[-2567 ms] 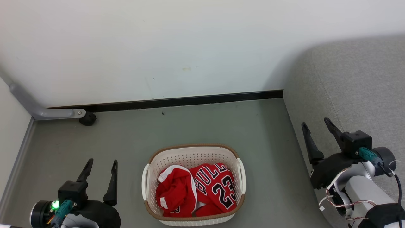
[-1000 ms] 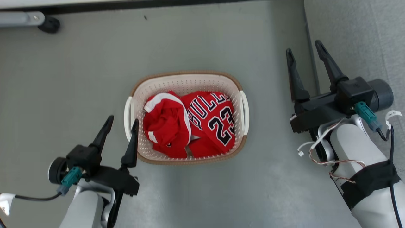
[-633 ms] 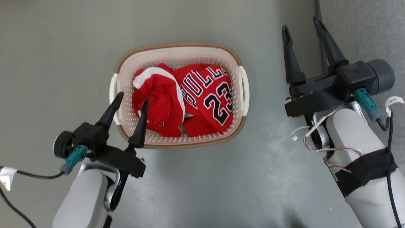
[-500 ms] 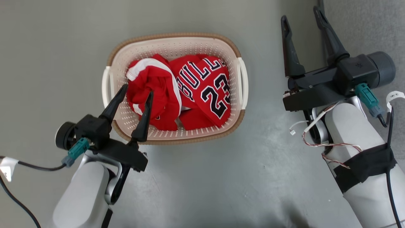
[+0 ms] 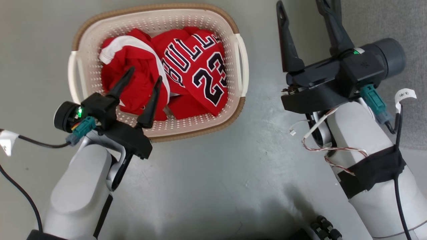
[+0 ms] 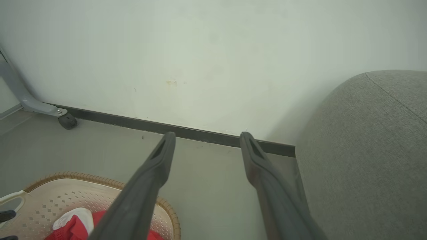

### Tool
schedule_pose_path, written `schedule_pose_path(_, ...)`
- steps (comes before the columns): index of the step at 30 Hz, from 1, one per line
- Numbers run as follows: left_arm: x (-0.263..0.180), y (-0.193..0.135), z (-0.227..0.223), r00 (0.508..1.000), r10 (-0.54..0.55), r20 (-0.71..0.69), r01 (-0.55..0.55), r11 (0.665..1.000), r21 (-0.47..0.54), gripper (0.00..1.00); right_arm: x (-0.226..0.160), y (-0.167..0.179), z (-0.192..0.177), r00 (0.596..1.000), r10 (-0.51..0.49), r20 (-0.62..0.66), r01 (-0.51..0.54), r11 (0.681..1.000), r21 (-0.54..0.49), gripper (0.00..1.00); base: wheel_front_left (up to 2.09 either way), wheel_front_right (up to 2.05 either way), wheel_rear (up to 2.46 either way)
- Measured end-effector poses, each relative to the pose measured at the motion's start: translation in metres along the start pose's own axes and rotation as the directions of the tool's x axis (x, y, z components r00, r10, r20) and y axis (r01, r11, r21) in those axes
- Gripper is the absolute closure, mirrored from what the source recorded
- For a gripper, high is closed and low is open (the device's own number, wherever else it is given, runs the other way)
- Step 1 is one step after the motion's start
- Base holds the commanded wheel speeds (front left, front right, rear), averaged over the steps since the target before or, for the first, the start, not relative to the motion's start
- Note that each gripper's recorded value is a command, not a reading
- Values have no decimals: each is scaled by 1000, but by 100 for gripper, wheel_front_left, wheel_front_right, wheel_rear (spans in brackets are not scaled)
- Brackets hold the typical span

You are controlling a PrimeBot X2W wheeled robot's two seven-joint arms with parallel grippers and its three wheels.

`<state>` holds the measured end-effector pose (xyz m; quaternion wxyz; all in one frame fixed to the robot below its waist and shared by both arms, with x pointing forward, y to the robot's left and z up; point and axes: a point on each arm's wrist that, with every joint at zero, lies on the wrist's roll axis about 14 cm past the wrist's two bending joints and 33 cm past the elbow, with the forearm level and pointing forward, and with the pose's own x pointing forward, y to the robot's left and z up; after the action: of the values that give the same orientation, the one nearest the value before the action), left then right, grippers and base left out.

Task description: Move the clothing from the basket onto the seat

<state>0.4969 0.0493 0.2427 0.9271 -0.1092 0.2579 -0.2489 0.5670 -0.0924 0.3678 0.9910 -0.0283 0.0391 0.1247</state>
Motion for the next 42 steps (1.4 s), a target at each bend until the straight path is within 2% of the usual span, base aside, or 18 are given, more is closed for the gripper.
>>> schedule_pose_path(11,29,12,-45,992,-26,-122,23,999,-23,0,8,10,-13,999,45,4,-45,998,-35,0,0,0,0)
schedule_pose_path(22,60,-1,-78,979,-94,-180,82,994,-75,0,4,1,-43,999,31,-43,-33,998,-52,0,0,0,0)
schedule_pose_path(30,81,0,-86,976,-114,-187,99,991,-89,0,3,1,-48,999,34,-43,-34,999,-18,0,0,0,0)
schedule_pose_path(42,93,14,-105,960,-83,-266,55,992,-111,0,-6,5,-61,997,30,-74,-27,999,41,0,0,0,0)
